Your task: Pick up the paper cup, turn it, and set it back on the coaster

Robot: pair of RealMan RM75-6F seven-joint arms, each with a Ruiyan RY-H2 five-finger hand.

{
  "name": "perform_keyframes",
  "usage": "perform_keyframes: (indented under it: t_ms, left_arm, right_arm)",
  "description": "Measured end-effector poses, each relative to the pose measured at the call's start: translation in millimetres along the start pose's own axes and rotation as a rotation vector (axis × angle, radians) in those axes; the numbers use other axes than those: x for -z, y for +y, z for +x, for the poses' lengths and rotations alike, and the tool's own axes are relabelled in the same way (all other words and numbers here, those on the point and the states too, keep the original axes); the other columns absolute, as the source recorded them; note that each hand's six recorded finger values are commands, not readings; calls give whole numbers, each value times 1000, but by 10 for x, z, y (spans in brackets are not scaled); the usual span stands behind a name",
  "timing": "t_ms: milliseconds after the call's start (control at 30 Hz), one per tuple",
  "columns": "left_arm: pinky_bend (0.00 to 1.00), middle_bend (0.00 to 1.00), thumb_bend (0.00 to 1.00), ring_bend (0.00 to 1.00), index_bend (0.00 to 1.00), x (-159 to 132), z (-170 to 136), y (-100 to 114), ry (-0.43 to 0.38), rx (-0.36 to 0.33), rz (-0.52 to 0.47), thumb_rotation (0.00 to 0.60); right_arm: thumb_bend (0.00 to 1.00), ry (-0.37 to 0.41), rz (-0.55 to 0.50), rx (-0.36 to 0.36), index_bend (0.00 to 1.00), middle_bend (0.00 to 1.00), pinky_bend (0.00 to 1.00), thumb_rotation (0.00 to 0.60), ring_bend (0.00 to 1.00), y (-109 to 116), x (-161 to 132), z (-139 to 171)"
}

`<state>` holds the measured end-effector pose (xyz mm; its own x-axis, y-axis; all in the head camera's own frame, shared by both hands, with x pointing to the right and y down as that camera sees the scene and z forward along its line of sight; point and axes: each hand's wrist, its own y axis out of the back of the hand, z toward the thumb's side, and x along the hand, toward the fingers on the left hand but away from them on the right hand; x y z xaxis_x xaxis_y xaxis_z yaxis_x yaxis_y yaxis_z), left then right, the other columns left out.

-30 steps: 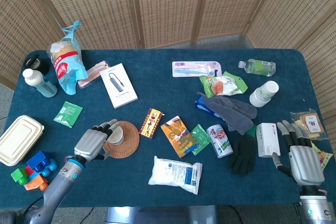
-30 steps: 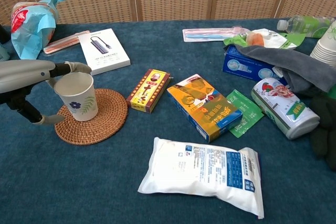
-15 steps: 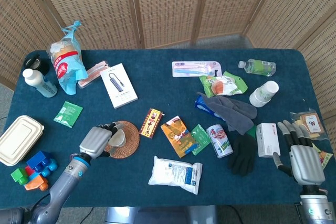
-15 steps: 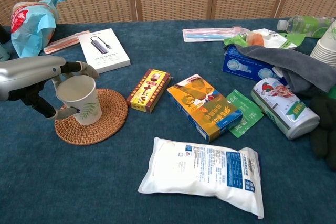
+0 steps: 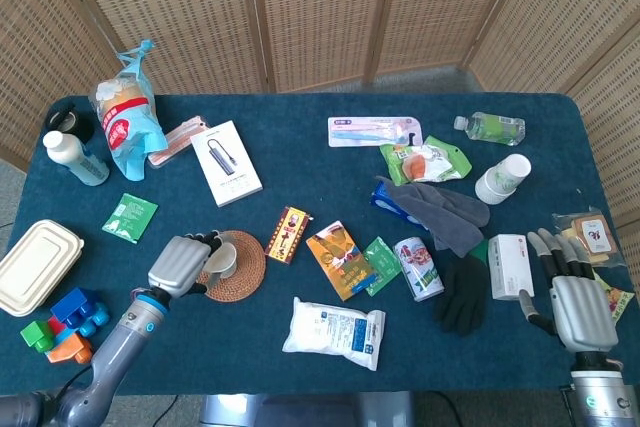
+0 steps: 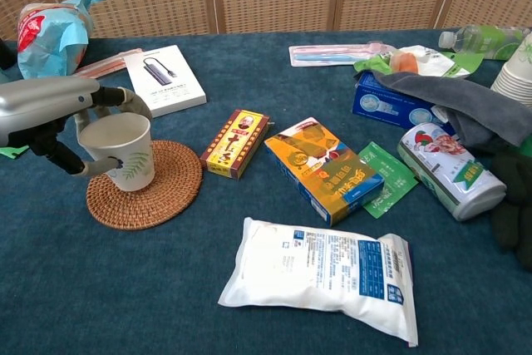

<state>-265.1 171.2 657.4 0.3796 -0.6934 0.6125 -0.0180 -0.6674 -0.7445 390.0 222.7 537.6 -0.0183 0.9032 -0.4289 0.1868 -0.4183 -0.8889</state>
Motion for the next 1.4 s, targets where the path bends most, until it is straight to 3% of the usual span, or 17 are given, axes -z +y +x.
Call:
perform_keyframes:
  t_ms: [300,467,800,1200,1300,1400]
  left_arm:
    - [477,303,437,401,218,-55,-13,359,-57,-23,249,600]
    - [477,304,440,408,218,-110,-22,431,-87,0,392,600]
    - [475,305,445,412,232,-73,-60,333,-104,117,656,600]
    - [451,301,450,412,232,-139,54,204,-104,238,810,600]
    - [438,262,450,394,197,-229,110,159,-116,251,830,600]
    - [396,168,451,299,116,-267,146,117,-110,261,836,600]
  right_arm:
    - [447,3,-7,1,0,0,0,600,0,-4,10,9]
    - [447,2,-7,1,0,0,0,600,0,0,22,11]
    - [447,1,-12,0,0,0,0,600,0,2,24,5]
    - [447,0,-20,3,0,0,0,600,0,10,29,-8]
    - [447,1,-24,3,0,0,0,600,0,12,30,-6]
    - [446,5,-28,6,0,0,0,600,0,20,24,-2]
